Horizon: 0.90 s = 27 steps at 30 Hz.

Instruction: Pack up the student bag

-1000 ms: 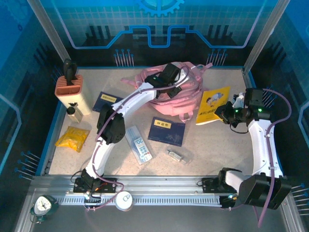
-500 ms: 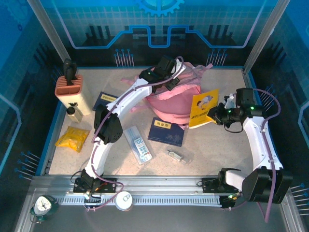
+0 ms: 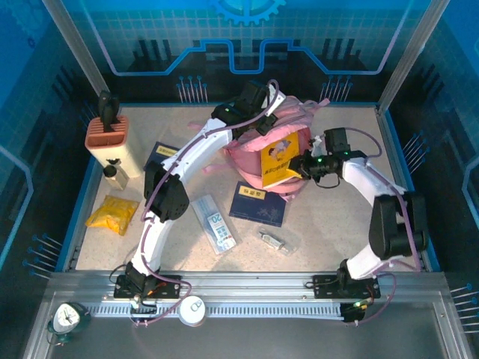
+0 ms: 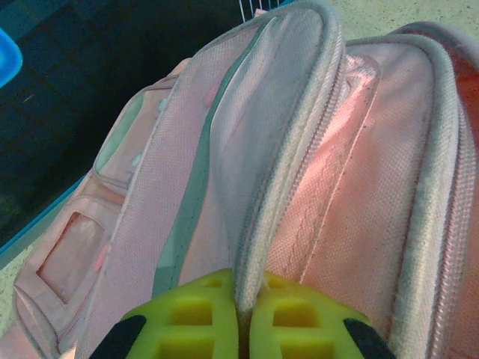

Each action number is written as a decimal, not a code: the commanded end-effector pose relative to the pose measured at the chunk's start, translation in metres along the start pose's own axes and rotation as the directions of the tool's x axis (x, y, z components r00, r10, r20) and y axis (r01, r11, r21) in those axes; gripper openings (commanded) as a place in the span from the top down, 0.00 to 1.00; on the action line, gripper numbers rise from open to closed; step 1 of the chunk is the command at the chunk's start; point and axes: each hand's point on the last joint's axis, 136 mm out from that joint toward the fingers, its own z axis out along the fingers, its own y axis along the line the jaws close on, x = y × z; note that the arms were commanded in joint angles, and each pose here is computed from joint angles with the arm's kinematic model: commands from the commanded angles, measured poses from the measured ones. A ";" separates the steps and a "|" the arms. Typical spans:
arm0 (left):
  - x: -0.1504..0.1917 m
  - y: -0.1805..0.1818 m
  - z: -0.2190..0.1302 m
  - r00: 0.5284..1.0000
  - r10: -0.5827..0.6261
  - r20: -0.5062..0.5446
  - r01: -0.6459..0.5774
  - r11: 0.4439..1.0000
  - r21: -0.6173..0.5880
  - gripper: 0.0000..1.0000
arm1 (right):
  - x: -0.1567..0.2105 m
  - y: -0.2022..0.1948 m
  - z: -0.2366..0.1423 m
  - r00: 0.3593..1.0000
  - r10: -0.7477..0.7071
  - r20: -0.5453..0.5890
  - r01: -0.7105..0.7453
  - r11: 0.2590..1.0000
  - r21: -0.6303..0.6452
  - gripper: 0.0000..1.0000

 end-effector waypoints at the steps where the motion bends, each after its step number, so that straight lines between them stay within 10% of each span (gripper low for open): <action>1: -0.091 0.008 -0.074 0.957 -0.034 0.289 0.028 0.999 0.024 1.00 | -0.042 0.052 0.017 0.984 -0.148 0.096 0.161 0.977 -0.137 1.00; 9: -0.092 0.013 -0.074 0.954 -0.037 0.298 0.035 0.999 0.015 1.00 | -0.070 0.045 0.063 0.979 -0.176 0.105 0.188 0.976 -0.112 0.91; 19: -0.080 0.033 -0.069 0.959 -0.091 0.268 0.099 0.995 -0.015 1.00 | -0.074 -0.006 0.027 0.956 -0.188 0.225 0.152 0.974 0.168 0.33; 27: -0.078 0.029 -0.067 0.958 -0.104 0.266 0.105 0.994 0.009 1.00 | -0.013 -0.038 0.025 0.974 -0.167 0.151 0.107 0.933 0.343 0.53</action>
